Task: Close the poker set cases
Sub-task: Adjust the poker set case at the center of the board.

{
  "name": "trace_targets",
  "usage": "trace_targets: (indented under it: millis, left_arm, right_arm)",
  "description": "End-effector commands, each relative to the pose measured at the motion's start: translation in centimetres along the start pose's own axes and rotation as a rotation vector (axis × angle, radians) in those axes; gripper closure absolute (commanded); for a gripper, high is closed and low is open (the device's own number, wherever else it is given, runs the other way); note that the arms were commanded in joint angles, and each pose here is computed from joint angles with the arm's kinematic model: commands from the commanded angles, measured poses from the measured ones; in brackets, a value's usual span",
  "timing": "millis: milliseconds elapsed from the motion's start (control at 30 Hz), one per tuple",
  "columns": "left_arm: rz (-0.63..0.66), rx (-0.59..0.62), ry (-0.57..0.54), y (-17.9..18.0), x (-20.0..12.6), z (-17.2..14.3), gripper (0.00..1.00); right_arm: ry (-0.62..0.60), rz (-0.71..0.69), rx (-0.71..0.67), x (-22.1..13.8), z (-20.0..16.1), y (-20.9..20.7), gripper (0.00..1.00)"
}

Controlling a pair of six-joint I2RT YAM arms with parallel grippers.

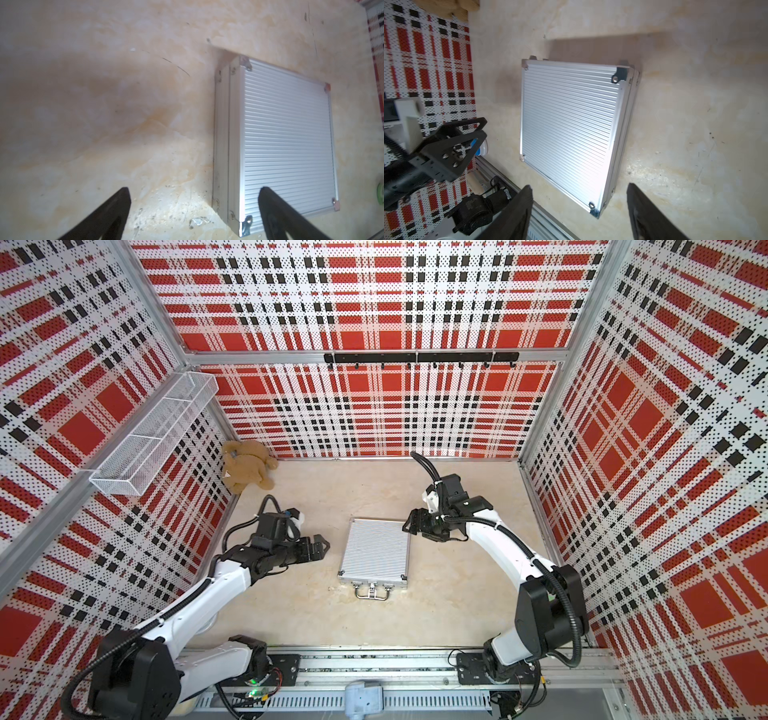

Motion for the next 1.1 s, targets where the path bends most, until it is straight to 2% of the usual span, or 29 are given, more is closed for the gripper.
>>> trace_targets:
  millis: [0, 200, 400, 567, 1067]
  left_arm:
    - [-0.02, 0.057, 0.022, -2.2, 1.5, -0.5, 0.01]
    - [-0.051, 0.063, 0.089, -3.9, 3.9, -2.3, 0.01]
    - [-0.069, 0.069, 0.175, -4.3, 5.0, -4.3, 0.03]
    - [-0.074, 0.068, 0.235, -4.5, 5.5, -6.1, 0.04]
    - [-0.123, 0.123, 0.292, -7.4, 6.6, -8.4, 0.06]
  right_arm:
    - [-0.025, -0.047, -0.033, 2.1, 0.8, -1.4, 0.24]
    - [-0.017, -0.055, -0.033, 4.7, 1.3, -2.3, 0.24]
    - [0.017, -0.044, -0.033, 7.2, 1.7, -2.7, 0.26]
    - [0.041, -0.022, -0.068, 8.9, 2.3, -2.4, 0.31]
    - [0.096, 0.03, -0.134, 12.2, 5.3, -1.1, 0.36]
Point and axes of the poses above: each gripper's point midway between its finger pads, its own x axis out along the fingers, its own y axis along the line the jaws close on, z = x × y, the point moved 7 cm from there along -x, back along the fingers, and after that the axes turned 9 degrees about -x, right-handed, at the moved point
